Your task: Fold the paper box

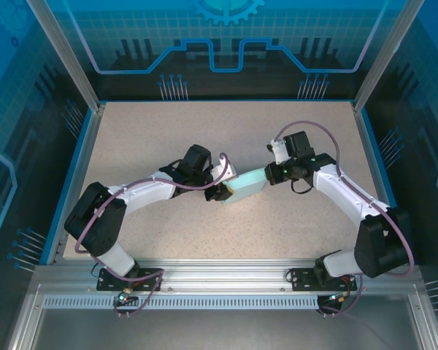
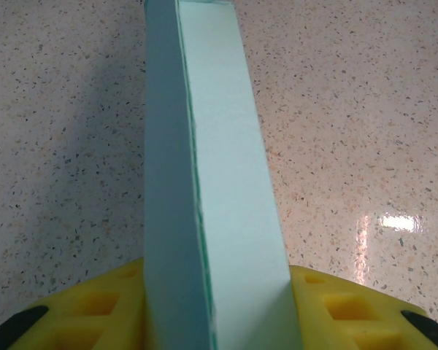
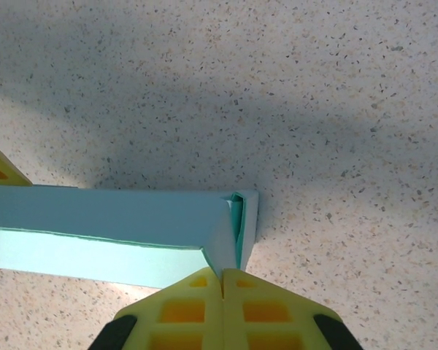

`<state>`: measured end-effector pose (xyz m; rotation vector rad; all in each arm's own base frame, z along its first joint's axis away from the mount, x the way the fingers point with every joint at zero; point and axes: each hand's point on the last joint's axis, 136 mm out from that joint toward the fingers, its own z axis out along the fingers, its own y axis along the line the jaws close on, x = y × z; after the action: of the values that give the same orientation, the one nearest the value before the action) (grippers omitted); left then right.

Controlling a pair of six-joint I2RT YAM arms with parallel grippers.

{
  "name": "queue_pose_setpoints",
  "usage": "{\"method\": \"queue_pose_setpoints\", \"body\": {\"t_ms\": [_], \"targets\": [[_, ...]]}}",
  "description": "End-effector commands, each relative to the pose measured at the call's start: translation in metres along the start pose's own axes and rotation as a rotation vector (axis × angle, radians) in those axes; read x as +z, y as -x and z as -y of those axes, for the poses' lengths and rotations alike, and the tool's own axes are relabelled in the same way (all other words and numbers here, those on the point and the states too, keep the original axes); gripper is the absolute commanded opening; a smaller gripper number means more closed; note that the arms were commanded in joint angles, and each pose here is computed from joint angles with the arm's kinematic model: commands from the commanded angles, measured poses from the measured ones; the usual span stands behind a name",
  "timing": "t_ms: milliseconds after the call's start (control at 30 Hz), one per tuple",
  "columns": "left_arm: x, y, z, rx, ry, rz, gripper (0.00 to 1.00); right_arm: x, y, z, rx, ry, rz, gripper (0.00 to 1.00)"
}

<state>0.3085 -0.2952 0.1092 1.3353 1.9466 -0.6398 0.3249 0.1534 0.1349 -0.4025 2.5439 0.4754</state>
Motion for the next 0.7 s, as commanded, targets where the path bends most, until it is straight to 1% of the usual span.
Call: {"method": "queue_pose_setpoints", "body": {"t_ms": [0, 233, 367, 500, 667], "targets": [[0.002, -0.02, -0.02, -0.079, 0.082, -0.088, 0.26, -0.001, -0.021, 0.006, 0.104, -0.019, -0.048, 0.0], [0.003, -0.02, -0.021, -0.079, 0.09, -0.092, 0.26, -0.008, -0.023, -0.001, 0.148, 0.015, -0.04, 0.0], [0.003, -0.02, -0.021, -0.074, 0.09, -0.094, 0.26, -0.017, -0.012, -0.005, 0.16, 0.049, -0.022, 0.0], [0.003, -0.021, -0.02, -0.069, 0.091, -0.1, 0.25, -0.031, 0.0, -0.005, 0.139, 0.037, -0.012, 0.0], [0.003, -0.021, -0.019, -0.063, 0.085, -0.102, 0.25, -0.042, 0.005, 0.0, 0.151, 0.051, -0.016, 0.0]]}}
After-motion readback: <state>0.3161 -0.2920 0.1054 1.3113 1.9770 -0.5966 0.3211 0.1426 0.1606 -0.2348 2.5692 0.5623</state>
